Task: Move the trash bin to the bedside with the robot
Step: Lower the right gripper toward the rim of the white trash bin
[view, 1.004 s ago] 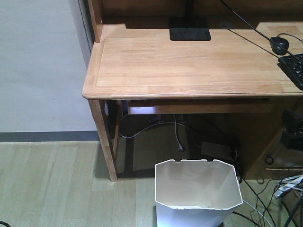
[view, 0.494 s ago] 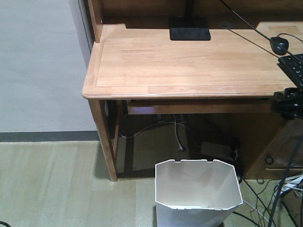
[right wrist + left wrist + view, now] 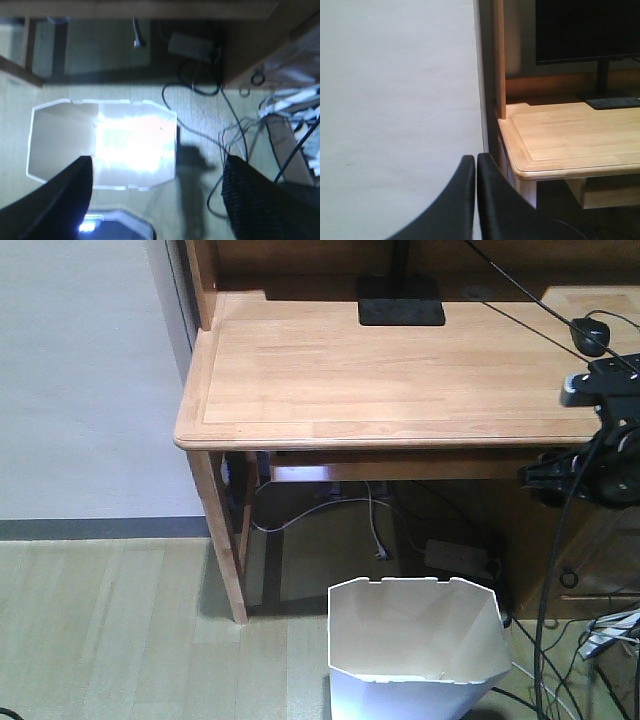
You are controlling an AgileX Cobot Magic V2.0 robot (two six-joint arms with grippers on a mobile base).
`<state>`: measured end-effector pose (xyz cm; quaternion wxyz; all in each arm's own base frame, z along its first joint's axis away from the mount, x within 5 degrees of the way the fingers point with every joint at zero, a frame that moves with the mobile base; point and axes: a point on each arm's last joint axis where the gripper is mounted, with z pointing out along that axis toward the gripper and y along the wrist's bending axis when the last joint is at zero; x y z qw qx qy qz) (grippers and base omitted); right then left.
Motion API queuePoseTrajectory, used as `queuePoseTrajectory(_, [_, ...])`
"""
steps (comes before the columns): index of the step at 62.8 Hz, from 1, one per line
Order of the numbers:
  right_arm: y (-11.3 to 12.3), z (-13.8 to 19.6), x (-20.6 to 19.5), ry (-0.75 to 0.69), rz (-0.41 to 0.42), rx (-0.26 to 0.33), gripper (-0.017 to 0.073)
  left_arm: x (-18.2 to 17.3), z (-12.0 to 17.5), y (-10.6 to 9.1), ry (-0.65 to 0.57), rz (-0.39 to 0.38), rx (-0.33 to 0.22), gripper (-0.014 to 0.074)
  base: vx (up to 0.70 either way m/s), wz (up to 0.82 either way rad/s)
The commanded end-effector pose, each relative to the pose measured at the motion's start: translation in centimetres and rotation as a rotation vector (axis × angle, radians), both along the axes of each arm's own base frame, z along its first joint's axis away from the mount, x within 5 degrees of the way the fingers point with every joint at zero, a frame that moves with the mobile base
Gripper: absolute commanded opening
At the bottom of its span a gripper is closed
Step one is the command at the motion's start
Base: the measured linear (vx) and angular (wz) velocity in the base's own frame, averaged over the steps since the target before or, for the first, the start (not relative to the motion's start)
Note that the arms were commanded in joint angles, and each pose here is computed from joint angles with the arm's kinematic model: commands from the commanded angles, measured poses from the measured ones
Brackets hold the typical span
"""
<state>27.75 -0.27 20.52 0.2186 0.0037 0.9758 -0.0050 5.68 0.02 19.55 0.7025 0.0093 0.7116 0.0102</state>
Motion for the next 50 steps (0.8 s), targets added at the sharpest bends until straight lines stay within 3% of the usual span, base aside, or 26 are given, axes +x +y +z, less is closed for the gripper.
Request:
queuePoseTrajectory(1, [-0.8,-0.3,1.5,-0.003,-0.01,0.005,0.0508,-0.1,0.4,-0.1,-0.077,-0.009,-0.023,-0.0006,0.0,0.0])
queuePoseTrajectory(9, [-2.8,-3.0,2.5,0.097,-0.043,0.046,0.0508,-0.1,0.4,-0.1,-0.077,-0.009,-0.023,-0.0006,0.0,0.0])
queuePoseTrajectory(15, [-3.8,-5.0,3.0,0.134,-0.013,0.057,0.0508,-0.1,0.4,-0.1,-0.077,-0.009,-0.023,-0.0006,0.0,0.0])
queuePoseTrajectory(32, [-4.1,-10.8,4.9,0.125,0.06,0.006,0.0509,-0.1,0.4,-0.1,-0.077,-0.009,-0.023,-0.0006,0.0,0.0])
queuePoseTrajectory(50, [-4.5,-19.2,5.2,0.19,0.062,-0.026,0.0513,-0.1,0.4,-0.1,-0.077,-0.009,-0.023,-0.0006,0.0,0.0])
